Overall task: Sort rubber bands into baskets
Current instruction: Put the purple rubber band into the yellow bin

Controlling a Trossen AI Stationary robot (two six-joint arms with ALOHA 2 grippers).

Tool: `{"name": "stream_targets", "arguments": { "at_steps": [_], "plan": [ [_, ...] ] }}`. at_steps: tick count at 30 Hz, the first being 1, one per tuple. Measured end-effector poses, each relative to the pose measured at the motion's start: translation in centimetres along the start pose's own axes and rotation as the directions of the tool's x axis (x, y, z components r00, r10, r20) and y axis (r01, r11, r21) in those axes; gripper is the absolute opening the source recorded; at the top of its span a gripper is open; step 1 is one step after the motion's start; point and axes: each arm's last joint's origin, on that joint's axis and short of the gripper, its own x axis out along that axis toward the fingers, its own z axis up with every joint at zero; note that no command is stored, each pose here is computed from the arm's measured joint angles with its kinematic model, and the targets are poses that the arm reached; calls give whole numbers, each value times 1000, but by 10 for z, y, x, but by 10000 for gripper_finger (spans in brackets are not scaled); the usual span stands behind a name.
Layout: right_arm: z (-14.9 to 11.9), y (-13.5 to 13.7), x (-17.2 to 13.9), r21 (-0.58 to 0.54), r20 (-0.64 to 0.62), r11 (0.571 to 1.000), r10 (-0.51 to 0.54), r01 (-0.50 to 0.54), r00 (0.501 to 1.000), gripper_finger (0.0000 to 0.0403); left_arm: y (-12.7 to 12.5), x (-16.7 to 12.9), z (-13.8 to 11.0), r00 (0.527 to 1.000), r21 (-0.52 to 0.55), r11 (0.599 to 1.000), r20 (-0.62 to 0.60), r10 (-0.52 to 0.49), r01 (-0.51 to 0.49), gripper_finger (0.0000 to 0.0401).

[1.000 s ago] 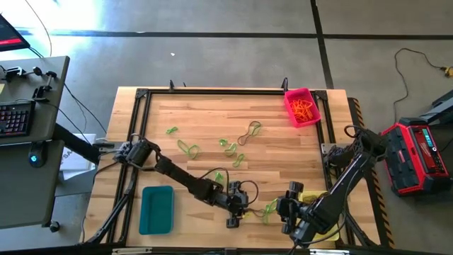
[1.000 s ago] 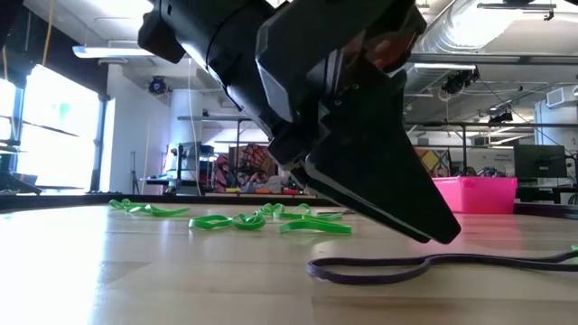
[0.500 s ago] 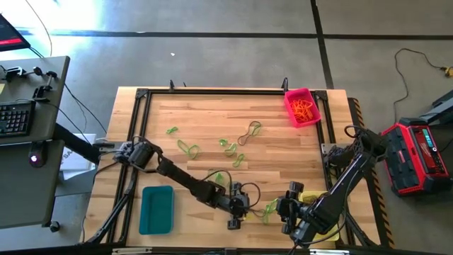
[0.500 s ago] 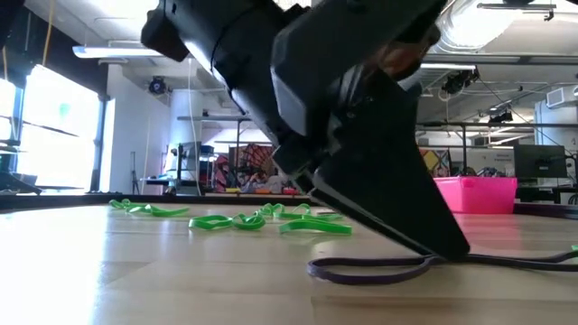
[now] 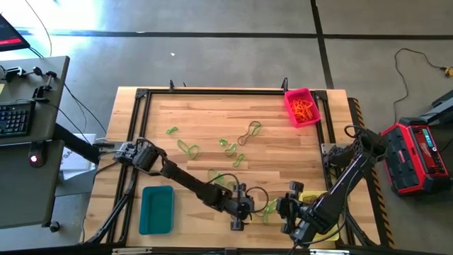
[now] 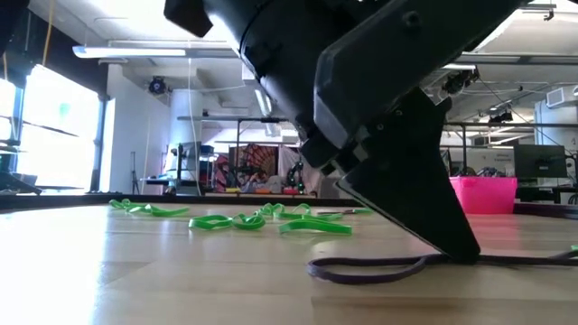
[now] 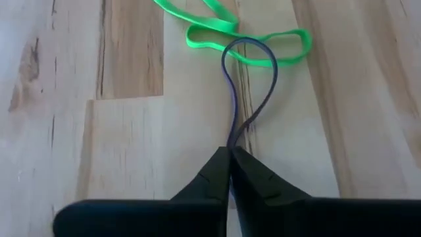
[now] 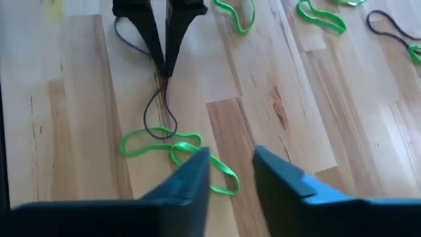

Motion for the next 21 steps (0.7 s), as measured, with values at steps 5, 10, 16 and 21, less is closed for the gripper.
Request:
{"name": "stream_targets", "arguments": {
  "at_steps": [5,10,16,21],
  "plan": [
    [2,-1,1,10,34,1000,-20,20,999,11,-2,-13,18,998,31,999,56,22,-24,1],
    [0,2,1,-61,79,997,-37,42,996,4,-2,-33,27,993,39,995,76,91,-94,0],
    [-2,8,-5,-74,170,997,-24,37,985,0,-8,-62,40,980,54,987,140,141,-150,0],
    [0,18,-8,-83,246,996,31,-10,969,0,-12,-75,47,969,66,982,190,159,-174,0]
  ]
}}
